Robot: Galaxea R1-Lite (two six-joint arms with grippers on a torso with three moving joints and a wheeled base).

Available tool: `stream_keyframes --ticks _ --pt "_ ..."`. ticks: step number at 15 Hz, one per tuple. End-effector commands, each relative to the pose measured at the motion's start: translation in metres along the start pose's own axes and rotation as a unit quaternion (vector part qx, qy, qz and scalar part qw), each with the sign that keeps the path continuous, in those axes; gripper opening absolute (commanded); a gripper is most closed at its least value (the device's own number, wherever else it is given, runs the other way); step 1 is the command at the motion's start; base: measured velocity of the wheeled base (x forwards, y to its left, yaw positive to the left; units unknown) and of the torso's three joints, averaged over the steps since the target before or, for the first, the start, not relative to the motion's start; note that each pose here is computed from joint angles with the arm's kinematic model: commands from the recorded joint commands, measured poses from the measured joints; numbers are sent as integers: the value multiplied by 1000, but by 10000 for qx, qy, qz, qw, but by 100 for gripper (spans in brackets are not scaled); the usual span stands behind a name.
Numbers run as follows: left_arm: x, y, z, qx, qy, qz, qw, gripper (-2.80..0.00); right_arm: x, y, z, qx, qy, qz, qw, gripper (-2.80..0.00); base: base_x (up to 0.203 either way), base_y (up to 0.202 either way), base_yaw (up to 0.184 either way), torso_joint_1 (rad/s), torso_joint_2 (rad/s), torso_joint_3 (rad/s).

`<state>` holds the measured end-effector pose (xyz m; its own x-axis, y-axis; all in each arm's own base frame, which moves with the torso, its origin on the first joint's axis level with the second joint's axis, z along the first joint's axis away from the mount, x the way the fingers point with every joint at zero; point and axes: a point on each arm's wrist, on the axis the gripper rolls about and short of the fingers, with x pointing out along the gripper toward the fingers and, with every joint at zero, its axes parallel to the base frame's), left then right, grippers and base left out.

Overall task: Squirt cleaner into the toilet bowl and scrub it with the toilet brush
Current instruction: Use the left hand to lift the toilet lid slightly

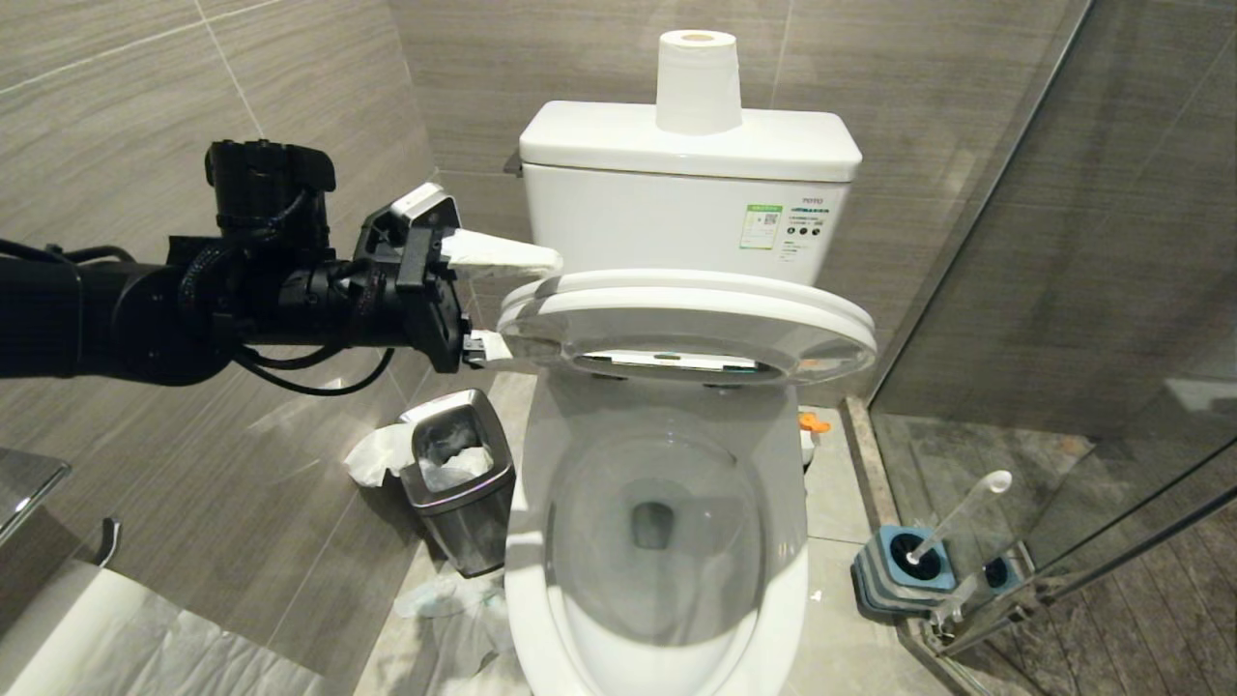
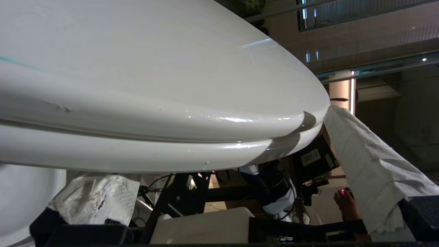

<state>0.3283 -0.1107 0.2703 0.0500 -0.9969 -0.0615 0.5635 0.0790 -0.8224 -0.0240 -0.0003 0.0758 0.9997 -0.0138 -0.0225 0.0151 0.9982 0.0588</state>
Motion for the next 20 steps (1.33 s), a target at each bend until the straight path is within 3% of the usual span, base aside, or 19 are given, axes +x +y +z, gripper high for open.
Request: stream_keyframes --ticks 1,4,13,20 --pt "0 -4 4 -16 -3 -48 10000 0 0 0 0 3 -5 0 10000 -280 0 0 0 0 0 0" --pt "1 -12 10 -65 -84 -51 9999 0 0 0 0 3 2 0 10000 -280 0 0 0 0 0 0" --pt "2 -27 17 189 -117 -139 9997 0 0 0 0 3 2 0 10000 -280 0 0 0 0 0 0" --pt "6 -31 16 223 -67 -187 9996 0 0 0 0 3 2 0 10000 -280 0 0 0 0 0 0"
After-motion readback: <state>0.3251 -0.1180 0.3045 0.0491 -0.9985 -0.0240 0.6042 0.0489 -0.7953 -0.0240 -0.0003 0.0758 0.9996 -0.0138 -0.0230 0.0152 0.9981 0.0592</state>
